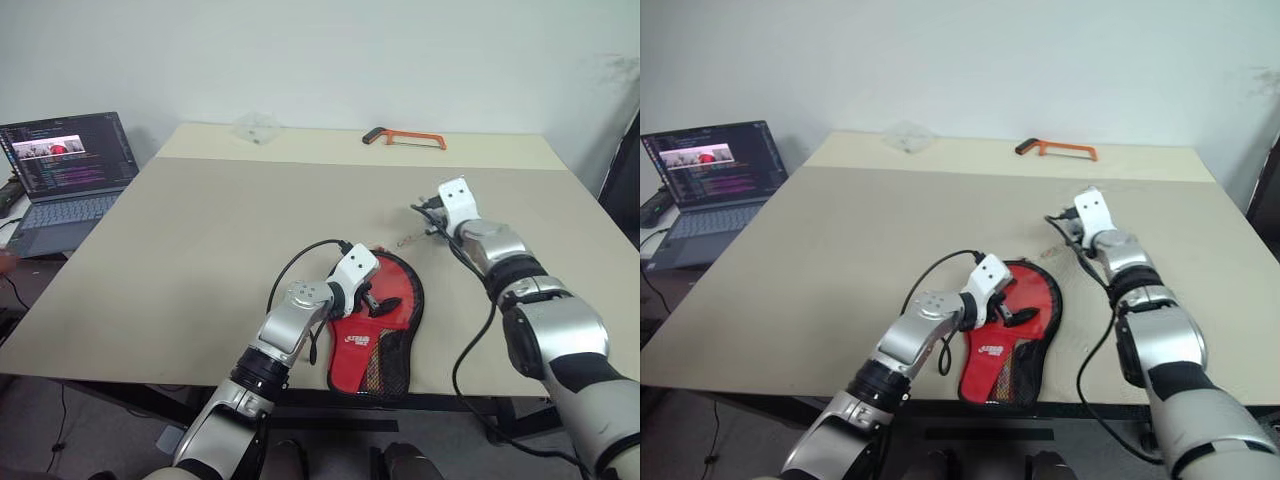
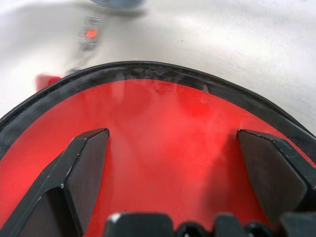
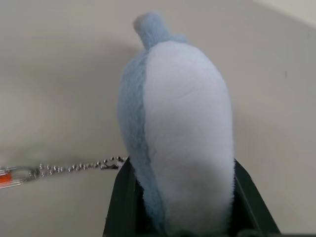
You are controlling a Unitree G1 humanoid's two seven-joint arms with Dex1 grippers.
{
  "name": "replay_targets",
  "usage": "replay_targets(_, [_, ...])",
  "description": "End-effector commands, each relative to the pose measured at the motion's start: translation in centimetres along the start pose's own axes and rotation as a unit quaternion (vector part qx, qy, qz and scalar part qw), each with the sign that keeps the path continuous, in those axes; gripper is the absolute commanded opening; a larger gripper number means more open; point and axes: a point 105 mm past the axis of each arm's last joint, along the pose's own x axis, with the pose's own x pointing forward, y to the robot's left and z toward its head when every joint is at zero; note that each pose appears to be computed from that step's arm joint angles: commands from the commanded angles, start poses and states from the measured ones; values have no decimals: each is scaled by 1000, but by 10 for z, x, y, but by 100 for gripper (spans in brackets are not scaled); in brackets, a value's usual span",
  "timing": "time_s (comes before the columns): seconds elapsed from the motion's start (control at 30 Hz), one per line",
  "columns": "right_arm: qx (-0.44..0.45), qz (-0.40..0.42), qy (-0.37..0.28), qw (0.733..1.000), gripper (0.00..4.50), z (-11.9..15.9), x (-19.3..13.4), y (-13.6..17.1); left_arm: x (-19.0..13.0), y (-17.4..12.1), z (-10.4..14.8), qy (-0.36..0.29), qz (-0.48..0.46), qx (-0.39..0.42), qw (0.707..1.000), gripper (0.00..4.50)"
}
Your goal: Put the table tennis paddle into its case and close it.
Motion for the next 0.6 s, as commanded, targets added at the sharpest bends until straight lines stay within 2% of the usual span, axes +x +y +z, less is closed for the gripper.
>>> replay_targets(0.03, [-51,19,-3,999,64,6,-19,-19,2,-12,-54,97,-20,-37,994,450])
replay_targets(0.27, [-184,132,58,972,64,-32,-86,-21,4,-15,-54,102,-33,-31,994,450])
replay_targets(0.43, [-245,210,70,944,61,-35,-125,-10,5,-15,-55,104,-36,-30,993,450])
replay_targets(0.6, [-287,322,54,901,54,-36,-157,22,5,-16,-57,108,-37,-29,993,450])
